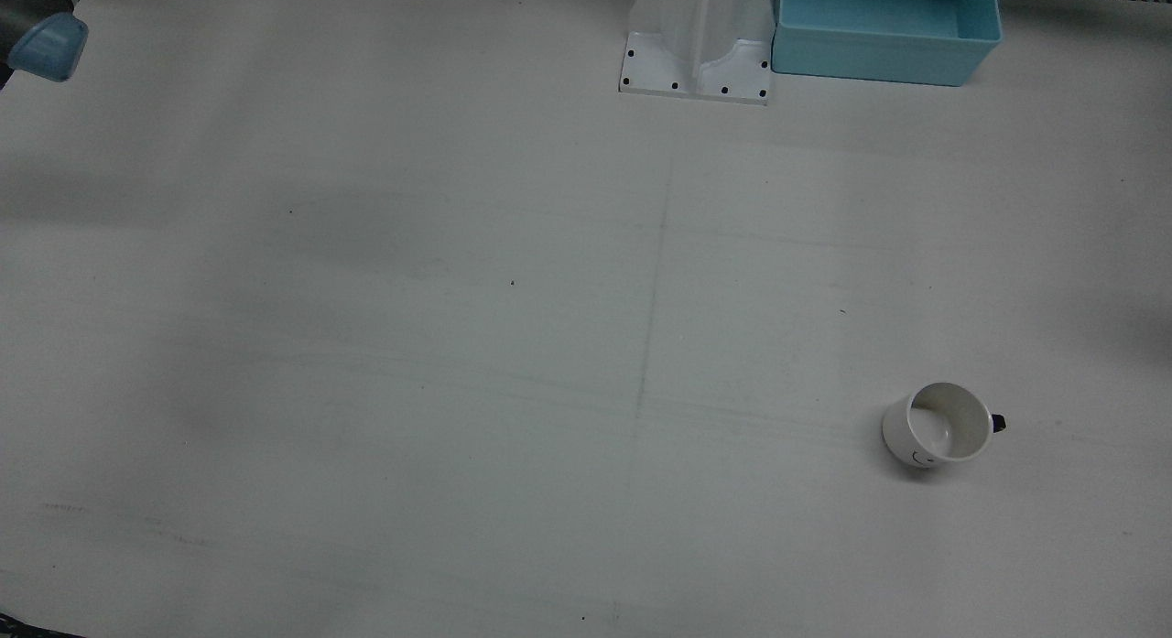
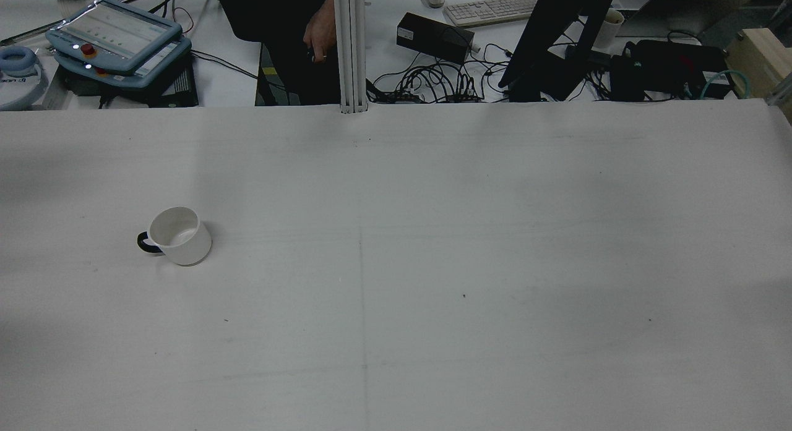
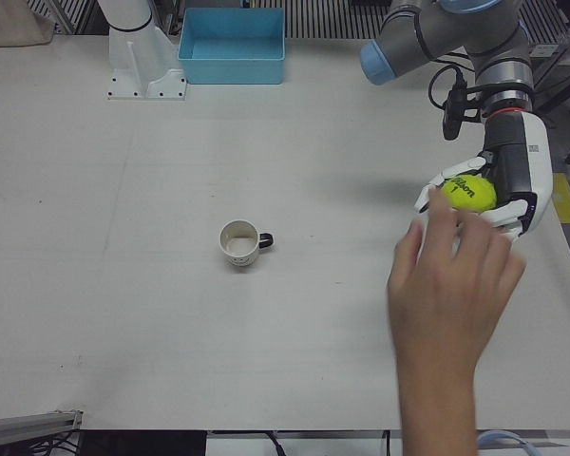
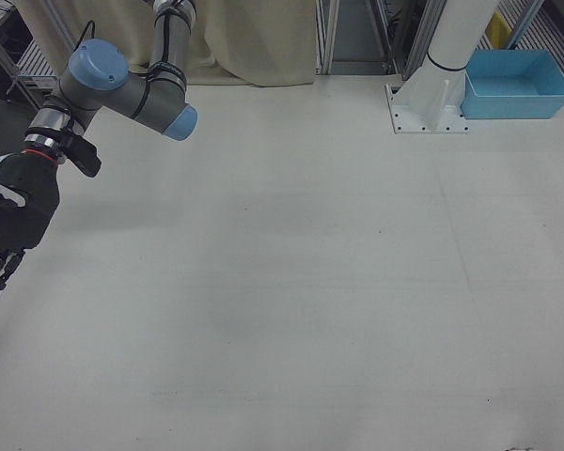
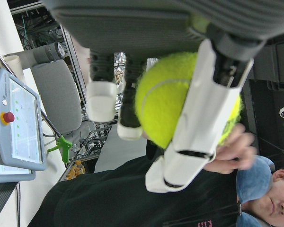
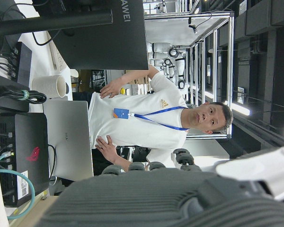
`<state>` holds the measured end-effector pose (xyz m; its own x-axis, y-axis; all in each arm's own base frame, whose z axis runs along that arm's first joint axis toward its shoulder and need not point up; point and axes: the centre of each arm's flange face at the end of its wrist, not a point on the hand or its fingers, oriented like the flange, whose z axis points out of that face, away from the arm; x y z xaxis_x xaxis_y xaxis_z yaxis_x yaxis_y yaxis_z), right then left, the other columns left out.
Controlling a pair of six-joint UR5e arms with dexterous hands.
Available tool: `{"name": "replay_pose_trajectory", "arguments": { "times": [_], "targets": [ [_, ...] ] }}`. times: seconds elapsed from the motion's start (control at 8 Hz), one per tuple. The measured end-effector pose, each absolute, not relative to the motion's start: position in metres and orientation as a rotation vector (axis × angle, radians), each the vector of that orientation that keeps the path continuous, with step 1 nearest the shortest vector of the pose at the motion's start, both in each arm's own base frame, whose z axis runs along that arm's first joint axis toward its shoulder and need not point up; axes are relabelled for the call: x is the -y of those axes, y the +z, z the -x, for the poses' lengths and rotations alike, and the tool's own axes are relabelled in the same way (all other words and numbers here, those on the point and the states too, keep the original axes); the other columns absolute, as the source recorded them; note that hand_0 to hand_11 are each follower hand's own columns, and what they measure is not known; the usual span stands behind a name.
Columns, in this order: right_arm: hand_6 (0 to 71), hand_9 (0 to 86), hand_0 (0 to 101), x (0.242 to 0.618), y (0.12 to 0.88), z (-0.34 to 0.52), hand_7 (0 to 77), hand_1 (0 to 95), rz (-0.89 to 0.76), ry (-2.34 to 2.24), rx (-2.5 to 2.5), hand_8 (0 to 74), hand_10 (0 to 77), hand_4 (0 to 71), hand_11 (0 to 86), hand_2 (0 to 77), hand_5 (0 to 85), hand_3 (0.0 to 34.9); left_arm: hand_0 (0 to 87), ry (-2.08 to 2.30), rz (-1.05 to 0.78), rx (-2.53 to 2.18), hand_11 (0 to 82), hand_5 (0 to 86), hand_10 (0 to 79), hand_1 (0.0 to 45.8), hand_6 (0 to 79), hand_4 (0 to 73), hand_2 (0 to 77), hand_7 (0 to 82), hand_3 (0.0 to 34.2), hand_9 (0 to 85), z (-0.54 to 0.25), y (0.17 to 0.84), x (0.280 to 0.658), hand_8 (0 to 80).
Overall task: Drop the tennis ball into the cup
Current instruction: 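Carry the yellow tennis ball in the left hand over the white mug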
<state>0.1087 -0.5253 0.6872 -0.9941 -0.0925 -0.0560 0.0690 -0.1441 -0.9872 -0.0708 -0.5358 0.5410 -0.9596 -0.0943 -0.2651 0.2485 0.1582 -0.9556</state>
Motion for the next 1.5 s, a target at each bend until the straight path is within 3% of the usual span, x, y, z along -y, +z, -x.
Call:
{"name": "replay_pose_trajectory", "arguments": {
  "times": [0.25, 0.88, 1.0, 1.38, 1.5],
  "targets": [
    [0.0, 0.0, 0, 0.525, 0.687, -0.109, 0.0, 0.5, 0.027, -2.298, -1.982, 0.0, 0.0, 0.0, 0.5, 0.5, 0.0, 0.0, 80.1, -1.819, -0.082, -2.179, 70.4, 25.1, 70.4, 34.9, 40.9, 69.8, 22.9, 60.5, 10.2, 52.9, 0.037, 0.513, 0.534, 67.1],
    [0.0, 0.0, 0, 0.525, 0.687, -0.109, 0.0, 0.5, 0.027, -2.299, -1.981, 0.0, 0.0, 0.0, 0.5, 0.5, 0.0, 0.0, 79.7, -1.579, 0.274, -2.115, 70.4, 25.1, 70.4, 34.9, 39.8, 66.5, 22.9, 61.1, 10.2, 52.9, -0.165, 0.435, 0.53, 67.1],
    [0.0, 0.0, 0, 0.525, 0.687, -0.109, 0.0, 0.5, 0.027, -2.298, -1.982, 0.0, 0.0, 0.0, 0.5, 0.5, 0.0, 0.0, 79.7, -1.56, 0.308, -2.104, 70.4, 25.1, 70.4, 35.5, 39.3, 64.9, 22.9, 61.1, 10.2, 57.8, -0.188, 0.431, 0.525, 68.7],
    [0.0, 0.0, 0, 0.525, 0.687, -0.109, 0.0, 0.5, 0.027, -2.298, -1.981, 0.0, 0.0, 0.0, 0.5, 0.5, 0.0, 0.0, 79.7, -1.553, 0.333, -2.081, 70.4, 23.5, 70.4, 34.9, 37.6, 63.8, 22.9, 62.7, 10.2, 60.0, -0.207, 0.433, 0.519, 69.3],
    [0.0, 0.0, 0, 0.525, 0.687, -0.109, 0.0, 0.5, 0.027, -2.298, -1.981, 0.0, 0.0, 0.0, 0.5, 0.5, 0.0, 0.0, 79.7, -1.551, 0.334, -2.075, 70.4, 23.5, 70.4, 34.9, 37.1, 63.8, 22.9, 62.7, 10.3, 67.1, -0.209, 0.435, 0.518, 69.3]
  ]
}}
